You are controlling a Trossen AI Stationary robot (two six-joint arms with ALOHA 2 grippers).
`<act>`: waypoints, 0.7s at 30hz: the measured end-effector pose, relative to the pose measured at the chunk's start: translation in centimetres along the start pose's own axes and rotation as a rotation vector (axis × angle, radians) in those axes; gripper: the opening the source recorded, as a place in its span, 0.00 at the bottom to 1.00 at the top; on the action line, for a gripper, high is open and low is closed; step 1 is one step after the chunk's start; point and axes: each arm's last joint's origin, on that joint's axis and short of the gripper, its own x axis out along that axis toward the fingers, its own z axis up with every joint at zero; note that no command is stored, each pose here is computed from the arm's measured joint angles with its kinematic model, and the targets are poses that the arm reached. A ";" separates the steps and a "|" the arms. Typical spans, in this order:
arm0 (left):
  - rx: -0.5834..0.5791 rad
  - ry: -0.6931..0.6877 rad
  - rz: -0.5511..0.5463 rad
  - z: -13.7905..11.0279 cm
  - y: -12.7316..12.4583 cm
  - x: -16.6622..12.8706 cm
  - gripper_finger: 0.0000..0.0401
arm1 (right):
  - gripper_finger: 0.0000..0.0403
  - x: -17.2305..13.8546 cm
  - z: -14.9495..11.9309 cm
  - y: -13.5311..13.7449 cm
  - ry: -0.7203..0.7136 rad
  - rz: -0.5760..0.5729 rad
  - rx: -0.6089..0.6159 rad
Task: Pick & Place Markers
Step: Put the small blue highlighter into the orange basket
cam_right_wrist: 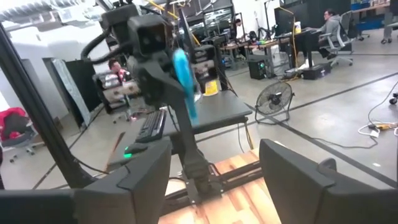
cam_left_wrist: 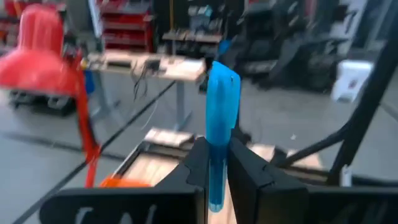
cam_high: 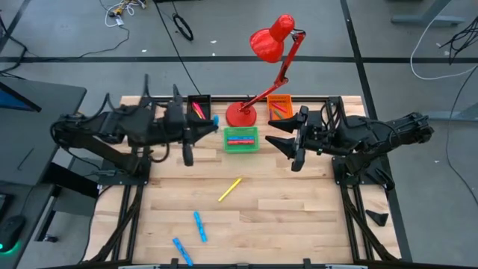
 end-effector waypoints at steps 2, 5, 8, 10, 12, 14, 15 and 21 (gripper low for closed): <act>-0.011 -0.044 -0.018 0.5 0.0 -0.1 0.09 | 0.61 0.0 0.0 0.0 -0.004 0.001 0.008; -0.032 -0.098 -0.064 1.1 -0.1 -0.2 0.09 | 0.61 0.0 0.1 0.1 -0.008 0.019 0.021; -0.047 -0.134 -0.076 1.4 -0.1 0.3 0.09 | 0.61 0.1 0.2 0.0 -0.014 0.042 0.028; -0.045 -0.124 -0.072 1.2 -0.1 0.9 0.09 | 0.61 0.2 0.3 -0.1 -0.015 0.042 0.034; -0.054 -0.127 -0.084 1.0 -0.3 1.7 0.09 | 0.61 0.3 0.2 -0.2 -0.011 0.037 0.041; -0.057 -0.134 -0.095 0.9 -0.5 2.5 0.09 | 0.61 0.3 0.3 -0.3 -0.011 0.048 0.048; -0.054 -0.127 -0.098 0.9 -0.6 2.9 0.09 | 0.61 0.3 0.3 -0.3 -0.011 0.053 0.048; -0.049 -0.105 -0.111 0.8 -1.2 5.2 0.09 | 0.61 0.4 0.8 -0.1 -0.014 0.059 0.050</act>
